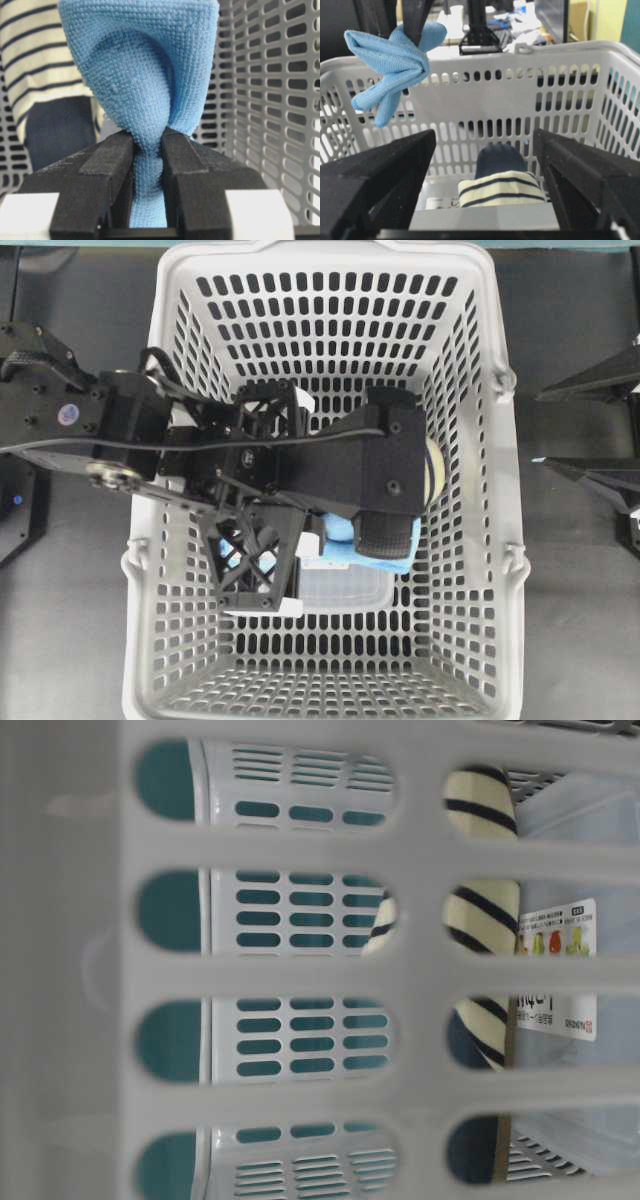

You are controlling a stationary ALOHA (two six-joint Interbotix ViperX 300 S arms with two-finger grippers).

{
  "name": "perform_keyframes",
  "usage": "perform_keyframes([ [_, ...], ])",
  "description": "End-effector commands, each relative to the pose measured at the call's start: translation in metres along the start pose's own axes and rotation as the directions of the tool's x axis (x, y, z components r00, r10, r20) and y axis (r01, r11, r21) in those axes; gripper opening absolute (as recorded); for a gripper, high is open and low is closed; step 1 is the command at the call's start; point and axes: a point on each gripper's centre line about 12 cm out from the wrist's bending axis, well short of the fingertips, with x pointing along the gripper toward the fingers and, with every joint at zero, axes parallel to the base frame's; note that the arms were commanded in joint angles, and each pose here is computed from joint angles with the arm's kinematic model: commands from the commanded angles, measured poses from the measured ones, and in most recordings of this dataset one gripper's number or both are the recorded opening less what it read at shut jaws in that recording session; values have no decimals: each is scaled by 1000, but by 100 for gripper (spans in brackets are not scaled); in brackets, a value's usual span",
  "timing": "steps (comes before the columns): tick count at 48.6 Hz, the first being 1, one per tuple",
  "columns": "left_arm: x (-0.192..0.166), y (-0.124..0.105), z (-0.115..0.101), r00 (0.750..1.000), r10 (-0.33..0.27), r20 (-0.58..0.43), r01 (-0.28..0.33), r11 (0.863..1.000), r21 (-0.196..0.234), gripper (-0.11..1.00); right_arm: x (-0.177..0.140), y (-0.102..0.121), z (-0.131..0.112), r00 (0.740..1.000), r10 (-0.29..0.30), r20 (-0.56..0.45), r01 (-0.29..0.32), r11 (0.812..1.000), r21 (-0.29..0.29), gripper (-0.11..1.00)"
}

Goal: Pick up the blue cloth from the shopping basket with the left arm.

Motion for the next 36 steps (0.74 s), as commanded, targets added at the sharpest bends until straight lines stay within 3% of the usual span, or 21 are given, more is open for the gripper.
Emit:
perform_keyframes([
  [1, -15, 1, 6, 999, -1, 43, 1, 1000, -3, 13, 1, 0, 3, 1000, -2, 9, 2, 1000, 5, 76],
  [36, -15, 1, 6, 999, -1, 42, 1, 1000, -3, 13, 0, 0, 4, 1000, -1, 14, 1, 1000, 5, 76],
])
